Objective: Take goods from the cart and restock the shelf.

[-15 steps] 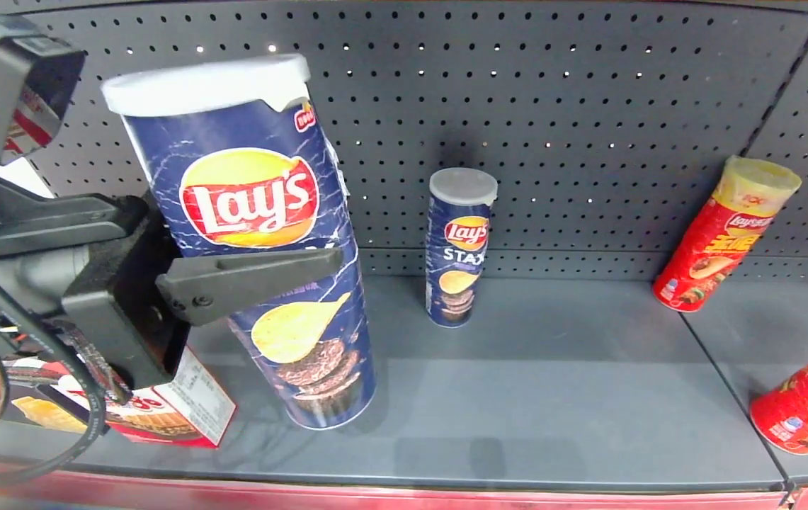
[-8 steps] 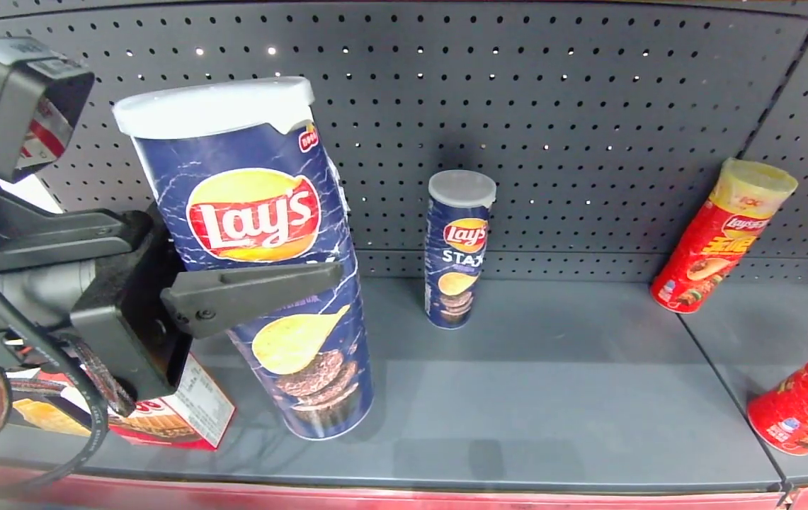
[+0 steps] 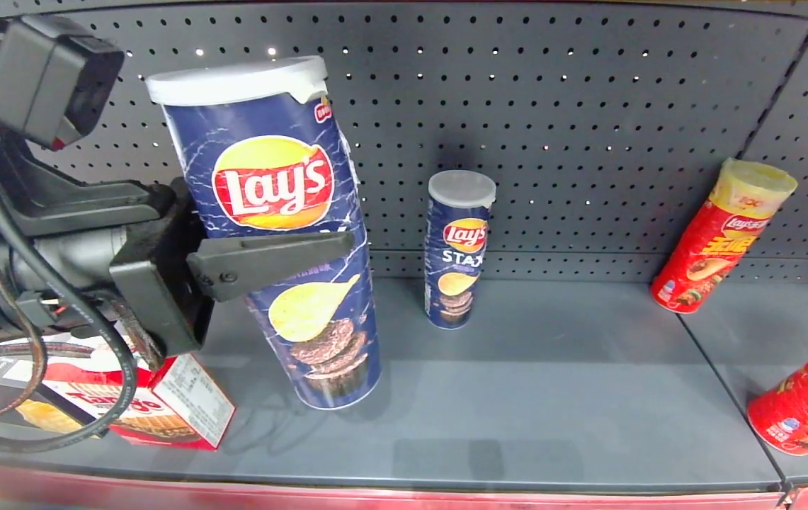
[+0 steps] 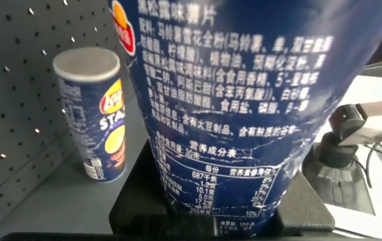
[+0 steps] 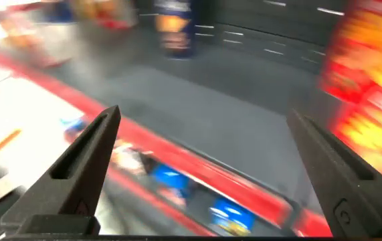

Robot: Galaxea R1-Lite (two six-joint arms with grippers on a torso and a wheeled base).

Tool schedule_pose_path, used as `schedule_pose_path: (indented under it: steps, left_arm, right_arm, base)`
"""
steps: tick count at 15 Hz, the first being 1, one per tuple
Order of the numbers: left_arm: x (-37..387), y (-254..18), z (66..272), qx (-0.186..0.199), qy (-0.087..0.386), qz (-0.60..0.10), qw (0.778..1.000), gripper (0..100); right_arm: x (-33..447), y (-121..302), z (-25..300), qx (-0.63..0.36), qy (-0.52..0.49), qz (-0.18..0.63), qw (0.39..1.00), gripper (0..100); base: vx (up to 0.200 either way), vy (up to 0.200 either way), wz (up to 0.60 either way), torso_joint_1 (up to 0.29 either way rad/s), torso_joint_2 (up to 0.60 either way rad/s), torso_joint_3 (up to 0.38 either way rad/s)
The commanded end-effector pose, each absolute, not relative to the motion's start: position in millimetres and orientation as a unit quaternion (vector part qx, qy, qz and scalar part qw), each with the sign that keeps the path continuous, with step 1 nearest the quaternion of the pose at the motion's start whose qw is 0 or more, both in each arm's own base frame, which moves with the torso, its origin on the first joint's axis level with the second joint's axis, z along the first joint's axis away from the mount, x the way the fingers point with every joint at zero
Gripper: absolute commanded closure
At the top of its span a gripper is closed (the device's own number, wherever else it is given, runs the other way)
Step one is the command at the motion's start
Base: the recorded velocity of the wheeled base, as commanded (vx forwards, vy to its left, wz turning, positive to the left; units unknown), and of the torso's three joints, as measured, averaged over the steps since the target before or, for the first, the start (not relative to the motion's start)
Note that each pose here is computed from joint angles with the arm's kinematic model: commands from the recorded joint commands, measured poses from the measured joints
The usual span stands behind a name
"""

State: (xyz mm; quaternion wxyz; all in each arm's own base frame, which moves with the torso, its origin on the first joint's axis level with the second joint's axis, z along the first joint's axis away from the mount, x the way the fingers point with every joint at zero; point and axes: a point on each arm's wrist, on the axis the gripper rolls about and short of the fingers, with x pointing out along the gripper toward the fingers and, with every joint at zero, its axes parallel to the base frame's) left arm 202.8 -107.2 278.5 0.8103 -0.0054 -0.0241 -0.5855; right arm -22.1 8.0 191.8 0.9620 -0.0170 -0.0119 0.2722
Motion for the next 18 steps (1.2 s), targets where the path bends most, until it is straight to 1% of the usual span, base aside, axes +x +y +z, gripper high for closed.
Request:
schedule_pose_path:
  steps: [1,2,4,6,8,10,12,18]
  left_arm:
    - [212.9,-111.5,270.1,-0.009,-0.009,-0.585,0.811,100]
    - [212.9,-111.5,270.1,-0.009,-0.009,-0.585,0.811,100]
    - [219.3,-114.3,267.4,-0.012,-0.009,-0.585,0.811,100]
    - [221.9,-115.4,269.2,-0.014,-0.012,-0.585,0.811,100]
    - [223.1,-115.0,273.6,-0.013,-0.019,-0.583,0.812,100]
    - [226.3,-107.7,274.4,-0.012,-0.02,-0.57,0.821,100]
    - [226.2,-106.8,274.9,-0.011,-0.022,-0.57,0.821,100]
    - [225.9,-106.7,274.2,-0.01,-0.027,-0.57,0.821,100]
  right_arm:
    - [-1.0,11.9,210.5,-0.023,0.022,0.336,0.941,0]
    - [-1.0,11.9,210.5,-0.023,0.022,0.336,0.941,0]
    - [29.5,20.2,220.2,-0.031,0.07,0.408,0.91,0]
    - [51.5,31.7,224.2,-0.034,0.104,0.444,0.889,0]
    - [73.4,46.9,226.1,-0.046,0.104,0.447,0.887,0]
    - [85.6,55.2,229.9,-0.049,0.094,0.447,0.888,0]
    - [92.0,63.1,231.1,-0.052,0.105,0.458,0.881,0]
    - [117.9,100.9,232.4,-0.076,0.124,0.444,0.884,0]
  base:
    - [0.0,0.0,0.0,0.0,0.0,0.0]
    - [0.0,0.0,0.0,0.0,0.0,0.0]
    - [0.0,0.0,0.0,0.0,0.0,0.0]
    - [0.0,0.0,0.0,0.0,0.0,0.0]
    - [0.0,0.0,0.0,0.0,0.0,0.0]
    - [0.0,0.0,0.0,0.0,0.0,0.0]
    - [0.0,0.0,0.0,0.0,0.0,0.0]
    - [0.0,0.0,0.0,0.0,0.0,0.0]
